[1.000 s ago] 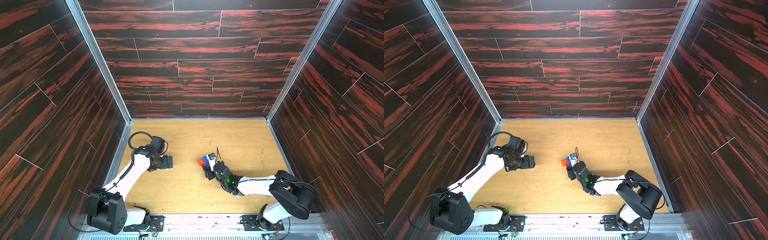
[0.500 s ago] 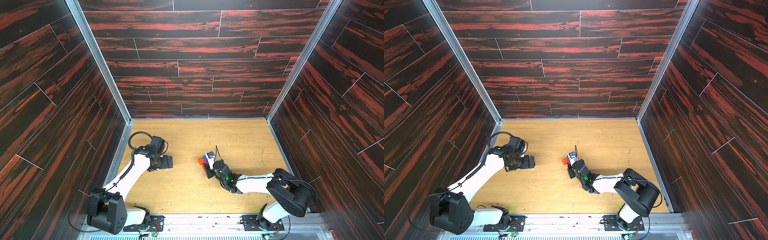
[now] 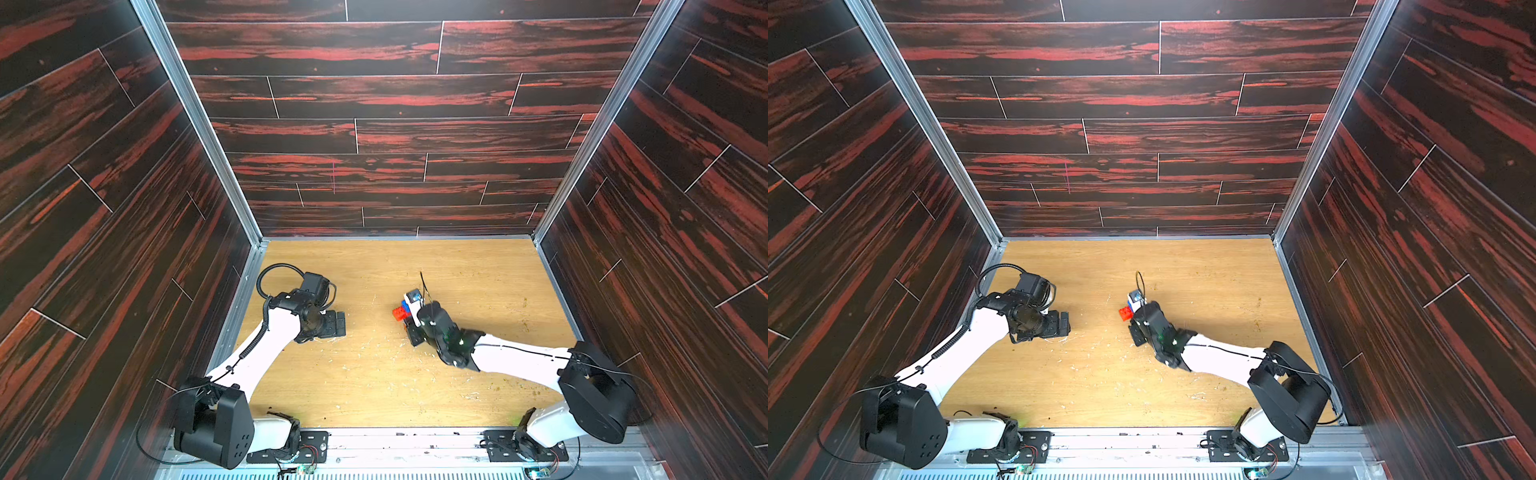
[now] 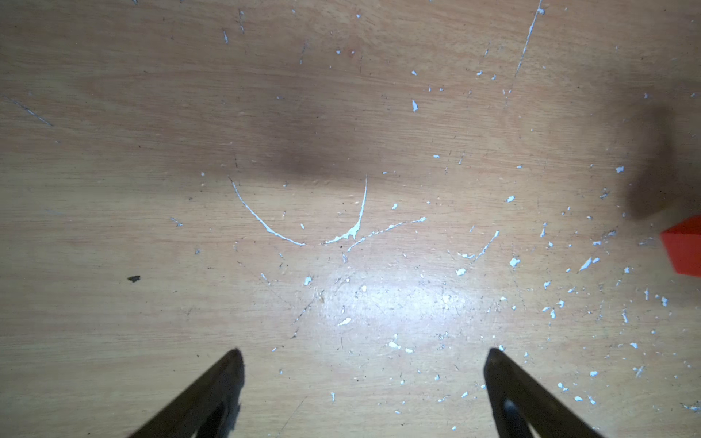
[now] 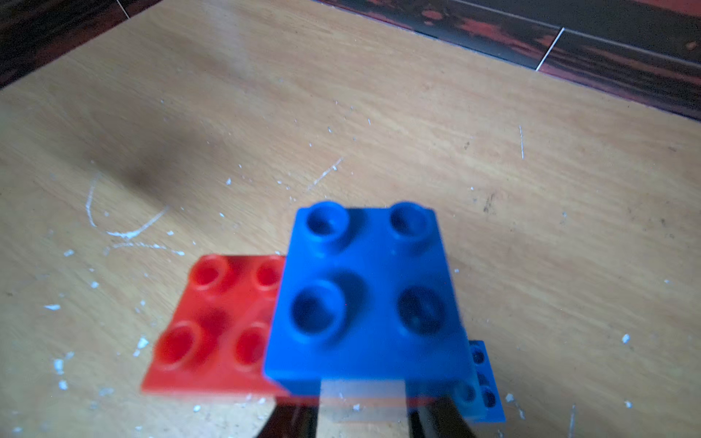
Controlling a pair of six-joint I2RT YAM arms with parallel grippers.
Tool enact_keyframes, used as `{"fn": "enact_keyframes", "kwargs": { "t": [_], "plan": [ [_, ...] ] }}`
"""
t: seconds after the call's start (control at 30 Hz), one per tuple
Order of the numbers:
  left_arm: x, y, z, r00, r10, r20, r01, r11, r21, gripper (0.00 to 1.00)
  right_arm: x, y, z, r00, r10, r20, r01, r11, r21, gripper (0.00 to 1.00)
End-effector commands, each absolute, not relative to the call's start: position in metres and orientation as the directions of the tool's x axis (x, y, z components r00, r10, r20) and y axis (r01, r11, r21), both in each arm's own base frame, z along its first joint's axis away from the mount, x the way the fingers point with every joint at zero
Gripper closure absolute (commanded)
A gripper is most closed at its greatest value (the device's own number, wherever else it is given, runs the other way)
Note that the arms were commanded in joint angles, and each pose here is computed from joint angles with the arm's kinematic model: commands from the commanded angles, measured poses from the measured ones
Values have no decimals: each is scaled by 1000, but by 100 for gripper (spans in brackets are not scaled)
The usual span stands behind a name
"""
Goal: Assemble a giraffe with lego
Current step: Adjust the lego brick at the center of the board.
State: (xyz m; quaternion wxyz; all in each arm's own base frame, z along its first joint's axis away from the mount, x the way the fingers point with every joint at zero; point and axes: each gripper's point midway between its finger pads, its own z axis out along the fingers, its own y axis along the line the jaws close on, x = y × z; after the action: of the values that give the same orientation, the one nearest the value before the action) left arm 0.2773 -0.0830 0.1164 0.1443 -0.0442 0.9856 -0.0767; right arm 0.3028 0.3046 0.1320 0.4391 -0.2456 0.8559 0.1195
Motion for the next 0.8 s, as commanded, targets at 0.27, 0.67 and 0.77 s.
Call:
{"fn": "enact_keyframes", "kwargs": {
  "t": [0.27, 0.67, 0.77],
  "plan": [
    [271, -82, 127, -949, -97, -300, -46, 983, -176, 0, 279, 276, 137, -831, -382, -405, -425, 905, 17, 72],
    [266, -92, 133, -948, -95, -304, -20, 971, -240, 0, 260, 274, 118, -942, -334, -27, -335, 941, 40, 72],
    [266, -93, 135, -947, -93, -308, -16, 969, -245, 0, 256, 276, 107, -950, -310, 31, -308, 949, 63, 72]
  ]
}}
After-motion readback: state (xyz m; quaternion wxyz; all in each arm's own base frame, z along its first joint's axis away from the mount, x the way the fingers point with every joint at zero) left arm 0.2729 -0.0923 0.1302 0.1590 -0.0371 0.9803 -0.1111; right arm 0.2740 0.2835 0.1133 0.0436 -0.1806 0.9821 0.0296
